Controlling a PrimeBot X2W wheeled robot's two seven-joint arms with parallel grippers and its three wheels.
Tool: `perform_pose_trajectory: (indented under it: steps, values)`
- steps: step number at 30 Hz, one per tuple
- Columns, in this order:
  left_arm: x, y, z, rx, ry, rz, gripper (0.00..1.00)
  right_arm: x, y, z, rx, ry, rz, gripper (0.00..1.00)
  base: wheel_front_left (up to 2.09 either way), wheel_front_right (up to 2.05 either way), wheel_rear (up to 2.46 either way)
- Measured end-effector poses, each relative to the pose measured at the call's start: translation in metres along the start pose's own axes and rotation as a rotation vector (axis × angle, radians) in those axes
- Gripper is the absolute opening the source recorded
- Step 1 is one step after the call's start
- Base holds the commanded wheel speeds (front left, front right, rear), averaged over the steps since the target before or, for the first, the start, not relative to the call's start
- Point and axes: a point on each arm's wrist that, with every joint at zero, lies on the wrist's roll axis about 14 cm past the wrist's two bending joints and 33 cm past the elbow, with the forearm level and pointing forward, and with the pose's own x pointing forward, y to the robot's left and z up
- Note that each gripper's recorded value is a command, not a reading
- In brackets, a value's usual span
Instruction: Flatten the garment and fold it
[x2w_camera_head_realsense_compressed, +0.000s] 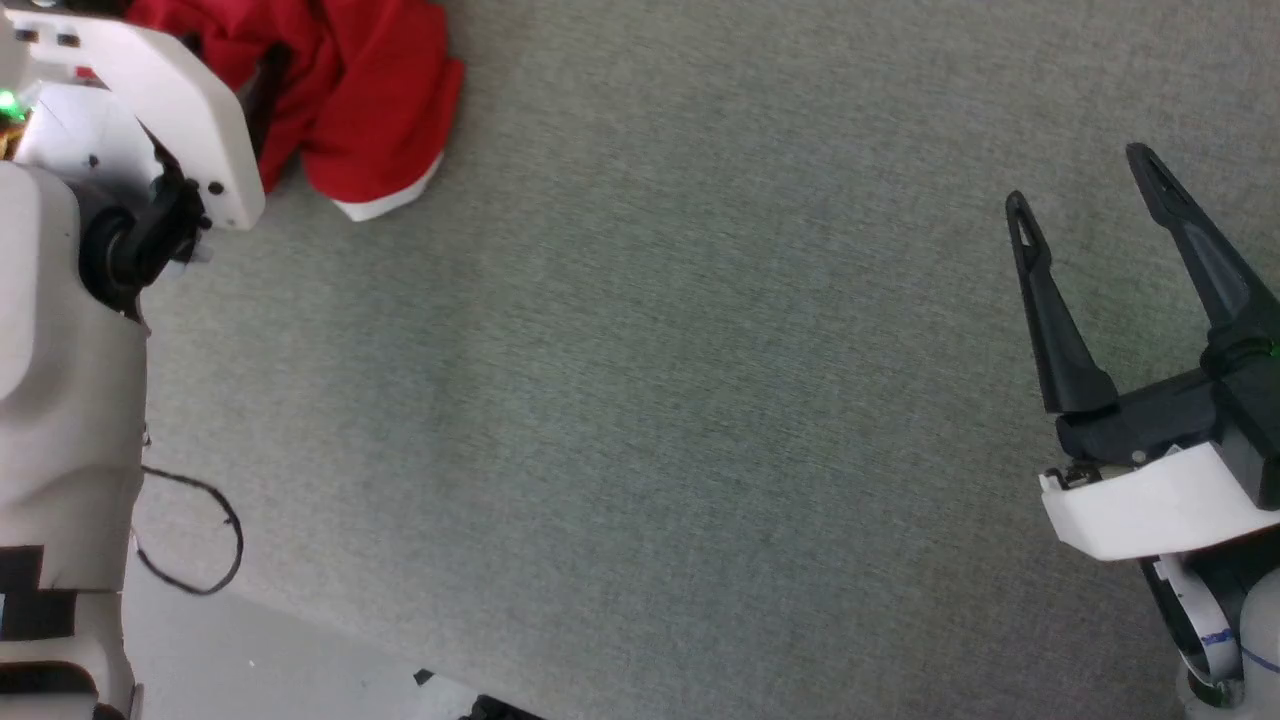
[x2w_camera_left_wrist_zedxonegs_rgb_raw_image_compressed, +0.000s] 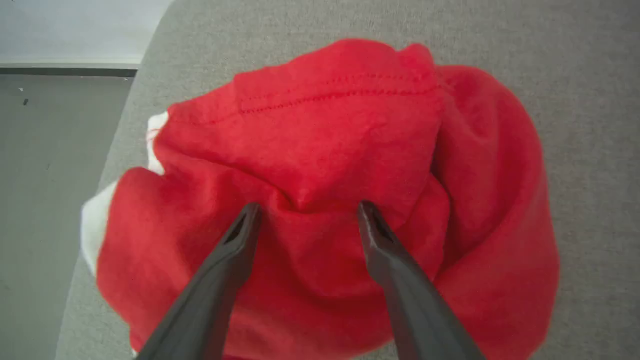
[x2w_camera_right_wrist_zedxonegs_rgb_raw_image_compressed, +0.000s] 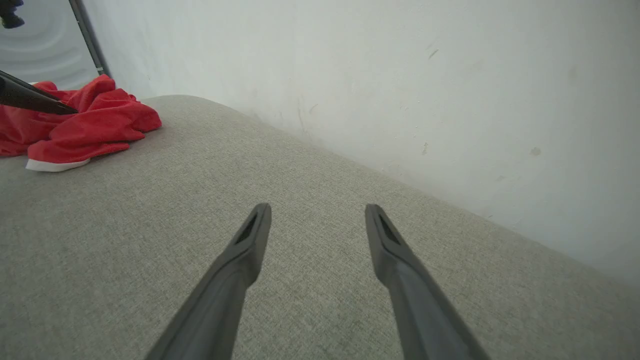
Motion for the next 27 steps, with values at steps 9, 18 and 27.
perform_pose_trajectory:
  steps: [9, 18, 27]
  values:
    - [0.030, -0.013, -0.026, 0.032, 0.095, -0.021, 0.00, -0.002, -0.016, -0.016, 0.018, 0.022, -0.041, 1.00, 0.00, 0.00, 0.00]
    - [0.014, -0.003, 0.003, 0.041, -0.013, -0.007, 0.00, -0.007, -0.013, -0.002, 0.033, -0.016, -0.058, 1.00, 0.00, 0.00, 0.00]
    - [-0.044, 0.016, 0.097, -0.009, -0.287, 0.007, 0.00, -0.024, -0.003, 0.034, 0.052, -0.093, -0.090, 1.00, 0.00, 0.00, 0.00]
